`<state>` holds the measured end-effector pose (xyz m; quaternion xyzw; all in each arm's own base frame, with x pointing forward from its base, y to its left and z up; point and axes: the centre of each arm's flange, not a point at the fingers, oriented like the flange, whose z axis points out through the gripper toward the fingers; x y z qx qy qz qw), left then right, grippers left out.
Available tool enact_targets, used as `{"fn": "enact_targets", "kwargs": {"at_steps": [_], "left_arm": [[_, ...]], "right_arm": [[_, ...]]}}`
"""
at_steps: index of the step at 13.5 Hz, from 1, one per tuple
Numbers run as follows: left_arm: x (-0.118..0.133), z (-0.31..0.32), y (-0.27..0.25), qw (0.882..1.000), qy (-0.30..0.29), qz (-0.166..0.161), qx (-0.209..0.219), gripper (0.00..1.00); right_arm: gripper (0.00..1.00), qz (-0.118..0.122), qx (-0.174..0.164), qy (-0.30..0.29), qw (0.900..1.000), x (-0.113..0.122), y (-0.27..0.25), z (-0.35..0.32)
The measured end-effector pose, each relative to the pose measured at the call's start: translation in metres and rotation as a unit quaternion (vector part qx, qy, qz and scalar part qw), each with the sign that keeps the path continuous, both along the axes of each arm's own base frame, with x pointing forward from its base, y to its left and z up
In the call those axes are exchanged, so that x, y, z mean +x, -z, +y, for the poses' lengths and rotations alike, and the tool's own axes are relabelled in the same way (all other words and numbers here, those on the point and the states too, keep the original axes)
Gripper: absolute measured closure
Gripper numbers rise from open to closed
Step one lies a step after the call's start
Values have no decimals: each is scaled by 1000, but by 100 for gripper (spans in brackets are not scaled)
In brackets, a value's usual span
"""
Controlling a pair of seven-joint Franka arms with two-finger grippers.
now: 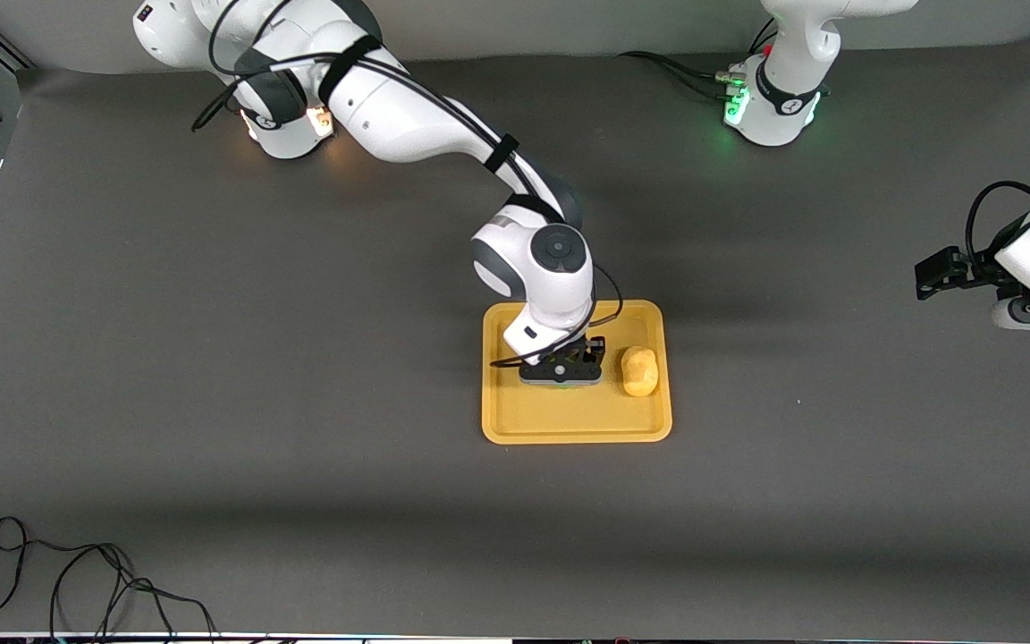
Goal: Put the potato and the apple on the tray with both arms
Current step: 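Lift the green apple and carry it over the tray with the right gripper, then lower the apple onto the tray and open the right gripper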
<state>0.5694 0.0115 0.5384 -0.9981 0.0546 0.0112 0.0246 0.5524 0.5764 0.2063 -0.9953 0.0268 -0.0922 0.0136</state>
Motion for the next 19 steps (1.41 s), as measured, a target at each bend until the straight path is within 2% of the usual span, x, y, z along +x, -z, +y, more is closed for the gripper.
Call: {"fn": "enact_targets", "kwargs": {"at_steps": [5, 9, 10, 12, 14, 16, 19], "left_arm": [[-1, -7, 1, 1000, 6, 3, 0, 0], [-5, -6, 3, 1000, 2, 4, -9, 0], [-7, -5, 2, 1000, 0, 4, -11, 0], [-9, -5, 1, 1000, 0, 4, -13, 0], [-10, -5, 3, 1000, 0, 6, -14, 0], [-10, -5, 4, 1000, 0, 7, -14, 0], [-10, -7, 5, 1000, 1, 8, -15, 0]], "right_arm": [[29, -6, 7, 3, 1000, 0, 0, 3], [28, -15, -8, -4, 1000, 1, 8, 0], [22, -16, -8, -2, 1000, 2, 7, 0], [1, -16, -7, 8, 1000, 3, -2, 1], [0, -4, -13, 34, 999, 7, -45, -2], [0, 14, -11, 60, 998, 12, -122, -16], [0, 34, -15, 104, 994, 29, -231, -76]]}}
